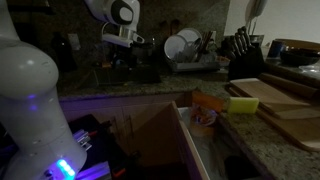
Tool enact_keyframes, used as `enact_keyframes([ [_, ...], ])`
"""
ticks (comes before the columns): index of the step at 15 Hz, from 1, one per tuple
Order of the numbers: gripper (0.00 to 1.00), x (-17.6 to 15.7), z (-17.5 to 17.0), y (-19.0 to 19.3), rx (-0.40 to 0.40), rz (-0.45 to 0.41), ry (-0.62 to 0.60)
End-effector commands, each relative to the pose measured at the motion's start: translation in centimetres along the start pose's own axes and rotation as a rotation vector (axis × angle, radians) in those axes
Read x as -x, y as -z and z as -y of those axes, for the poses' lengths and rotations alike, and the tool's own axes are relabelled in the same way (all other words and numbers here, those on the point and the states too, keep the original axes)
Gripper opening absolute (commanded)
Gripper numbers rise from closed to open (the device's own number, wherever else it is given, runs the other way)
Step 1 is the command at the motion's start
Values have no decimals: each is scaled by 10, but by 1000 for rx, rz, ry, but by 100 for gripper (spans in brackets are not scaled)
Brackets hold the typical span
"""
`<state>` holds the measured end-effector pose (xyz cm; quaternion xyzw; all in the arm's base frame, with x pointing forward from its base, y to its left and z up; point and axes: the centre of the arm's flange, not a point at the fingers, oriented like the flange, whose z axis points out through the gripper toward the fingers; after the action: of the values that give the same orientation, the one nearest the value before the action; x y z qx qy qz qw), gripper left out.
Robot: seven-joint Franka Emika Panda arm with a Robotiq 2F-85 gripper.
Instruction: Close the faucet
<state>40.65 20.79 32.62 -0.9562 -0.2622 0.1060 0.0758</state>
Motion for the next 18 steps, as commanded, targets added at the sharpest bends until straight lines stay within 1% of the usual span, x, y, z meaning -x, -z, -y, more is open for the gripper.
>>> enact_keyframes([
  [1,100,-40,76,-53,89,-130,136],
  [2,100,-49,91,-59,123,-179,159],
  [4,100,-54,122,-66,167,-301,194],
  [6,100,-53,138,-66,228,-402,256],
  [8,100,-51,134,-60,294,-489,317],
  [9,100,-50,123,-55,324,-538,333],
  [11,100,-53,92,-38,361,-640,298],
  [12,100,-47,74,-29,364,-662,223],
  [13,100,-57,95,-25,328,-602,285],
  [14,100,-58,83,-20,336,-615,262],
  [15,100,-58,81,-20,337,-614,262],
  [17,100,-58,92,-24,329,-611,279],
  [18,100,-70,81,-35,318,-634,240],
])
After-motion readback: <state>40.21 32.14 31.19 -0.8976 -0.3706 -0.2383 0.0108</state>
